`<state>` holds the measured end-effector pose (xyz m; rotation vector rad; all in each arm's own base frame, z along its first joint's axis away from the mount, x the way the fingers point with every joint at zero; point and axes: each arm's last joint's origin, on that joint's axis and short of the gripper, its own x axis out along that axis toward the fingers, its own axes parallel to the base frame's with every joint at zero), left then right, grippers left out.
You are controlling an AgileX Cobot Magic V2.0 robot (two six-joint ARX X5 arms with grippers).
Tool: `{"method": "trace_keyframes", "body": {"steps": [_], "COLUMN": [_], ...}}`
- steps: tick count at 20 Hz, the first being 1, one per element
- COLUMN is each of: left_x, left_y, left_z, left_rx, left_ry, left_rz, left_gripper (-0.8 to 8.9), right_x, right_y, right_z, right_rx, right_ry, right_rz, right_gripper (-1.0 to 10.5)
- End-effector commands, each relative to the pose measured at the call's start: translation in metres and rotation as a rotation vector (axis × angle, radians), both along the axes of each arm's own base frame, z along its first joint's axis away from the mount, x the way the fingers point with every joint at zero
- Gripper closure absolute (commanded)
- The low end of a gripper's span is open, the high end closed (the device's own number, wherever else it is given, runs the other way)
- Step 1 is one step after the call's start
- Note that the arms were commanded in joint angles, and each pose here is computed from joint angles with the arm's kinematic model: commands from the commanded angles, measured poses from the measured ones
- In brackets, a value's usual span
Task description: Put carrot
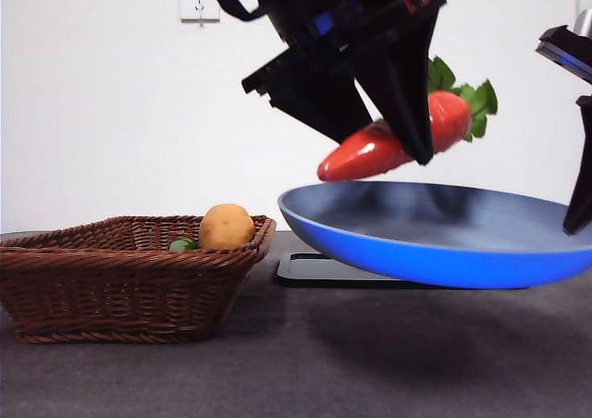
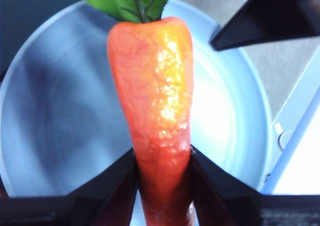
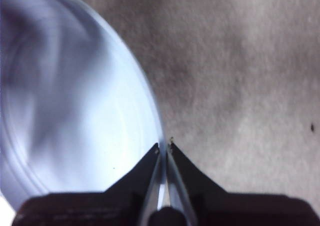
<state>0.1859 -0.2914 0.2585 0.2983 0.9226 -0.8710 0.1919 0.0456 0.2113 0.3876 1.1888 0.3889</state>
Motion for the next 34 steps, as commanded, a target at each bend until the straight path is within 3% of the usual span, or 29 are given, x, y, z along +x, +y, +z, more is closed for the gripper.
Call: {"method": "trace_keyframes", "body": {"steps": [1,4,8,12,16,20,27,34], "left_x": [0.0,0.001,0.0,-0.002,-0.015,-0.037,-0.075,-0.083], "left_y": [-0.008,-0.011,-0.01,-0.007,0.017,0.06,0.13,0.144], "left_z": [-0.008,-0.016,-0.017,-0.012,0.025,0.077,0.131,0.136], "left_rx": [0.024,0.048,0.058,0.065,0.033,-0.07,-0.174,-0.169], "left_ry": [-0.004,0.016,0.026,0.034,0.006,-0.063,-0.23,-0.258], "left_rz": [-0.032,-0.035,-0.036,-0.031,-0.024,-0.006,0.112,0.164], "left_gripper": [6.69,6.57,5.53,5.38,5.4,5.42,5.42,5.42], "right_x": [0.002,0.001,0.0,-0.003,0.003,0.041,0.153,0.233], "right_y": [0.001,0.002,0.003,0.002,0.0,-0.002,-0.002,0.001], "right_z": [0.002,0.002,0.002,0.001,0.006,0.024,0.028,-0.014], "right_rx": [0.01,0.032,0.072,0.058,-0.007,-0.027,-0.042,-0.037], "right_ry": [0.009,0.026,0.044,0.073,0.108,0.079,0.029,0.084], "right_rz": [-0.001,0.01,0.024,0.017,-0.002,-0.012,-0.056,-0.09], "right_gripper": [9.4,9.4,9.4,9.4,9.4,9.4,9.4,9.4]}}
